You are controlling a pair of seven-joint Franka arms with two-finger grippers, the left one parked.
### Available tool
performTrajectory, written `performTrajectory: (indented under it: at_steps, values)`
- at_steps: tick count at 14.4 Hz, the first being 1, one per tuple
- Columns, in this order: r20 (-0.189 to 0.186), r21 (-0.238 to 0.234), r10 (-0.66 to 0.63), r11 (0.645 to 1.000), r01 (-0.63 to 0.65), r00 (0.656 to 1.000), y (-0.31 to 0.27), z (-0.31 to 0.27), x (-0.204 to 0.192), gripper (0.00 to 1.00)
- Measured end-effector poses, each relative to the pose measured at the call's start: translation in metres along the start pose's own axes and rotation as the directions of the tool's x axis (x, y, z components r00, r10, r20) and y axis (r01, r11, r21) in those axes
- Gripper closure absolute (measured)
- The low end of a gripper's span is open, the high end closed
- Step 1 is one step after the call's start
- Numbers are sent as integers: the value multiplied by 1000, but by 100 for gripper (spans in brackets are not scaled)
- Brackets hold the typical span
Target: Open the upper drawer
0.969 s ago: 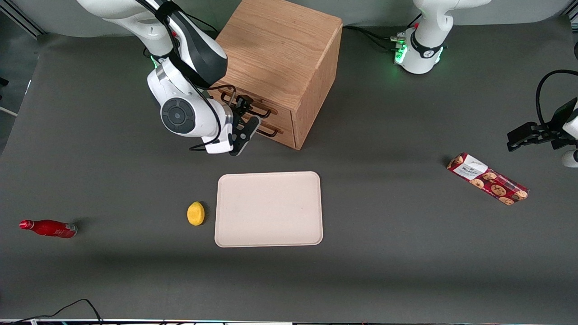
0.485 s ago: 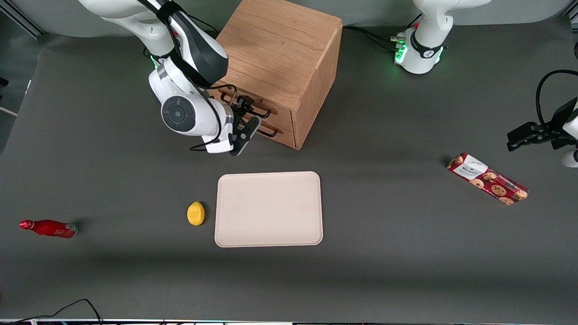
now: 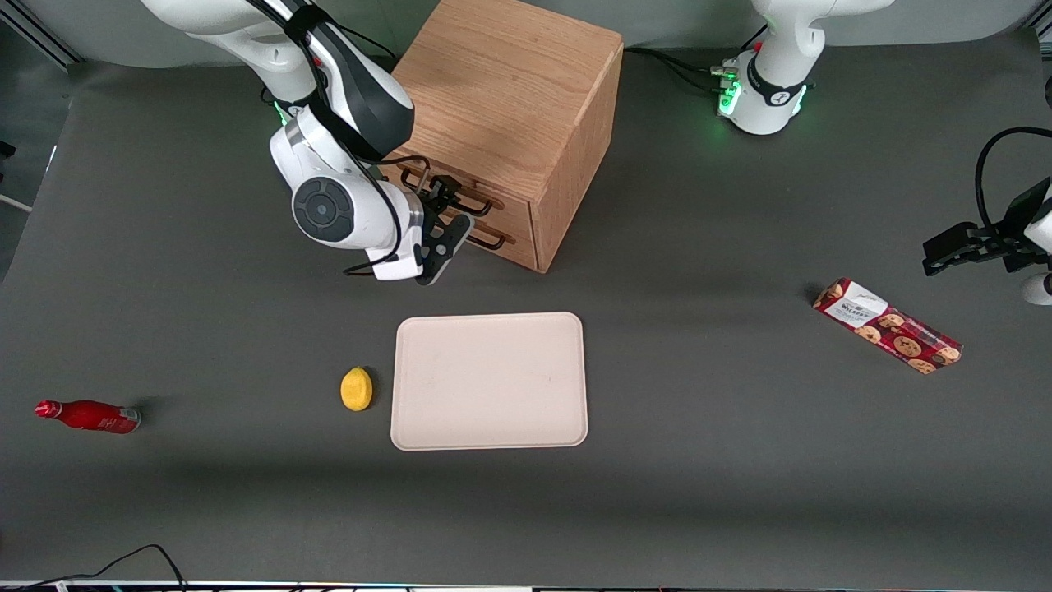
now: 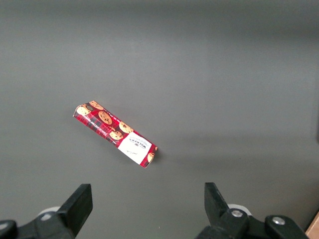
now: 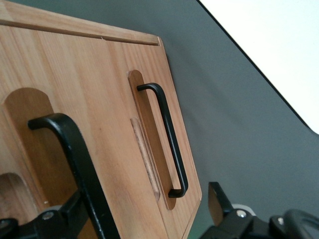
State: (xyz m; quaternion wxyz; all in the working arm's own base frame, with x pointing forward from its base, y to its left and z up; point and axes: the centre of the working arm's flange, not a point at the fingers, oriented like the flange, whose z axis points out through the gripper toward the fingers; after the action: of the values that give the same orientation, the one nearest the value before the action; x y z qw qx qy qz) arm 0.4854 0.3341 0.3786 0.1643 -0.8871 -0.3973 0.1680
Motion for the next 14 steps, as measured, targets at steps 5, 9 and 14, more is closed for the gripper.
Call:
performTrajectory:
  at_steps: [5,9,14]
  values:
    - [-9,-24,23,999,-24,1000,21,-3,-3,0]
    - [-9,-30,29,999,-29,1000,27,-2,-3,0]
    - [-24,-31,45,998,-46,999,38,-9,-4,0]
